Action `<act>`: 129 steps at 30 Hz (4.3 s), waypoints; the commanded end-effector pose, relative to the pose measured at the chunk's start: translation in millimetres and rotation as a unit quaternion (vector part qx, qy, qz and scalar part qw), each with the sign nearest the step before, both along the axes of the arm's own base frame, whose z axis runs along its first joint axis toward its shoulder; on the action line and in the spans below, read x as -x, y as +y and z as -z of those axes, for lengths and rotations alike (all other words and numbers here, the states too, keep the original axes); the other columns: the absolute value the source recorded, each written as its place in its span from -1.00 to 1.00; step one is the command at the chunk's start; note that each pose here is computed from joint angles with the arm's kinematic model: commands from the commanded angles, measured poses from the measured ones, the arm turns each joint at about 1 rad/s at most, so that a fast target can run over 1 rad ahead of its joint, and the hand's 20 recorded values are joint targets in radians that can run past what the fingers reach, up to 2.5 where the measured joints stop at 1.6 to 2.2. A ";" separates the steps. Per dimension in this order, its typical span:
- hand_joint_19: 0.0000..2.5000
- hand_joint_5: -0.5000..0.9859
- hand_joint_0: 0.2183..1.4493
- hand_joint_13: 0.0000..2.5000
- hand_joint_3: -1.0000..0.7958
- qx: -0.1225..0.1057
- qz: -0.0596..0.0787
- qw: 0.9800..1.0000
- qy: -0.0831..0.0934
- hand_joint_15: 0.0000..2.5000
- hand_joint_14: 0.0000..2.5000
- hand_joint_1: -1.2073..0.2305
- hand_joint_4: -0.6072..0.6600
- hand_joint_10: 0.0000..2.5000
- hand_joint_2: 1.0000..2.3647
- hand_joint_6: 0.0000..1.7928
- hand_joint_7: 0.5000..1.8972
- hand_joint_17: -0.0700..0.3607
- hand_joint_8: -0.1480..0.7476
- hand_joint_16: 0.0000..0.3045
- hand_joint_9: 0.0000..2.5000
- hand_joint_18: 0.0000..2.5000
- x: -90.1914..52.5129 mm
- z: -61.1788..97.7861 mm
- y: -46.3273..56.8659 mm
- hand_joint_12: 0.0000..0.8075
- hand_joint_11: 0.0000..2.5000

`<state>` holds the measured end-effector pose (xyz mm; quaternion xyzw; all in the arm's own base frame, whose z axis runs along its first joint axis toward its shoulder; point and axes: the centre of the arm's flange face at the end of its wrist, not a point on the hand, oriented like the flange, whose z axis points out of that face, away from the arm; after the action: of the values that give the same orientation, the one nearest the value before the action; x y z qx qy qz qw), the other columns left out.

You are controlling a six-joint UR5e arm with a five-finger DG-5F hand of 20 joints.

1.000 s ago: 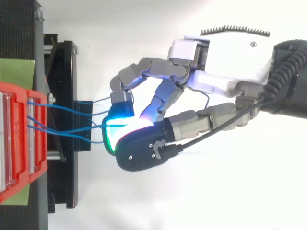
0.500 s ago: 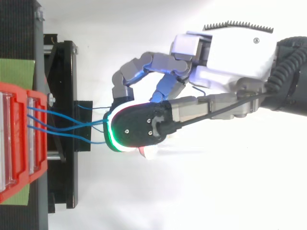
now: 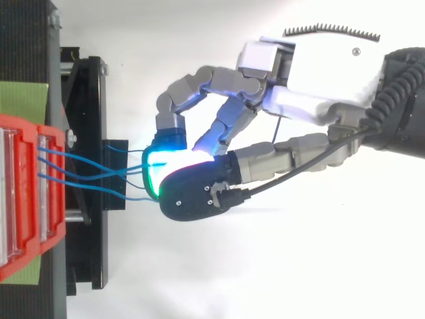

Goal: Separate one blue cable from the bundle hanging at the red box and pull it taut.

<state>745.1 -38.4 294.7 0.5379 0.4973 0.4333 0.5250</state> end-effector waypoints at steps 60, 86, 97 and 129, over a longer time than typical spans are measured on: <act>-0.54 -0.59 -0.25 -0.29 -0.17 0.019 0.032 0.999 0.009 -0.52 -0.98 -0.44 0.19 -0.98 -0.98 0.05 -0.10 -0.17 0.18 -0.68 -0.22 -0.36 8.8 22.9 -13.8 -0.02 -0.23; -0.52 -0.54 -0.34 -0.21 0.06 0.020 0.034 0.999 0.008 -0.51 -0.98 -0.30 0.23 -0.98 -0.97 0.04 0.03 -0.10 0.32 -0.64 -0.08 -0.28 8.3 23.8 -13.0 0.07 -0.20; -0.52 -0.59 -0.18 -0.28 -0.10 0.019 0.032 0.999 0.009 -0.51 -0.98 -0.46 0.07 -0.98 -0.97 0.06 0.11 -0.16 0.17 -0.67 -0.18 -0.35 8.6 24.5 -12.8 0.00 -0.19; -0.47 -0.59 0.06 -0.28 -0.32 -0.002 0.034 0.999 0.035 -0.51 -0.98 -0.43 -0.10 -0.99 -0.99 0.08 0.42 -0.19 0.13 -0.70 -0.14 -0.41 15.3 29.5 -9.8 -0.06 -0.17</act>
<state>730.4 -48.4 266.0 0.5687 0.4957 0.3975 0.5224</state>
